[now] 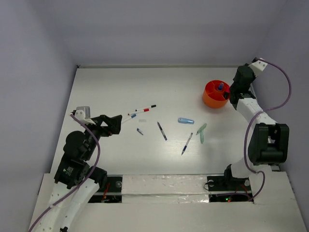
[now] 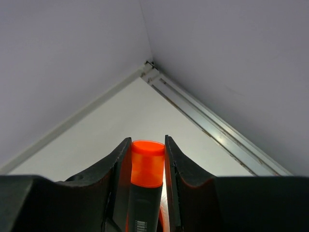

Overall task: Sort the stationery into containers
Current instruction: Place the pen in the storage box.

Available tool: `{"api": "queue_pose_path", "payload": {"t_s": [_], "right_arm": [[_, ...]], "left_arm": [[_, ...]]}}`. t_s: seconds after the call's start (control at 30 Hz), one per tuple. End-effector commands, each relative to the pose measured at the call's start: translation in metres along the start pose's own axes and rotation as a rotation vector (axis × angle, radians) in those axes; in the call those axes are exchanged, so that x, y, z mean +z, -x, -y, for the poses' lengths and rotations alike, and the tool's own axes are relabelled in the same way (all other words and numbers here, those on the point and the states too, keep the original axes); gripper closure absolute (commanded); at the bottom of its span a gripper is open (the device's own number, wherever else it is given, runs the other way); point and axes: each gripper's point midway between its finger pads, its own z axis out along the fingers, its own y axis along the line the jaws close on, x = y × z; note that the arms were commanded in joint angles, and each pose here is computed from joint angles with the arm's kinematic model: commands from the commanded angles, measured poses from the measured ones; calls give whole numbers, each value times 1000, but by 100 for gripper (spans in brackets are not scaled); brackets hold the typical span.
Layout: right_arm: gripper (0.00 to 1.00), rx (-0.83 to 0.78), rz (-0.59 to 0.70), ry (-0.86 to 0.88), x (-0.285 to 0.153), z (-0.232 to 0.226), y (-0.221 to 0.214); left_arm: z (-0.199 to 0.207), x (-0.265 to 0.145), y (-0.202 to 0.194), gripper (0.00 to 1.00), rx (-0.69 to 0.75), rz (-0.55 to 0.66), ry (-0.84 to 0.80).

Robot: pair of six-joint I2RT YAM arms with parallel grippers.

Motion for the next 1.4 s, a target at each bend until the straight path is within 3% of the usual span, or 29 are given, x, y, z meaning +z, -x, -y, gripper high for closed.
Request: {"api": "queue_pose_path", "payload": {"t_s": [0.0, 0.5, 0.77, 1.1, 1.33, 1.37], "right_arm": [[93, 37, 116, 1, 8, -11, 40], [93, -52, 21, 31, 27, -28, -29], [92, -116, 45, 71, 18, -48, -51], [90, -216, 77, 18, 13, -37, -64], [78, -199, 72, -2, 5, -25, -68], [70, -170, 67, 0, 3, -25, -67]], "left_arm": [[10, -1, 13, 1, 8, 50, -44], [11, 2, 10, 1, 11, 33, -45], [11, 3, 8, 1, 13, 25, -44], [11, 5, 6, 1, 14, 17, -49], [9, 7, 5, 1, 15, 11, -40], [9, 7, 4, 1, 15, 9, -41]]}}
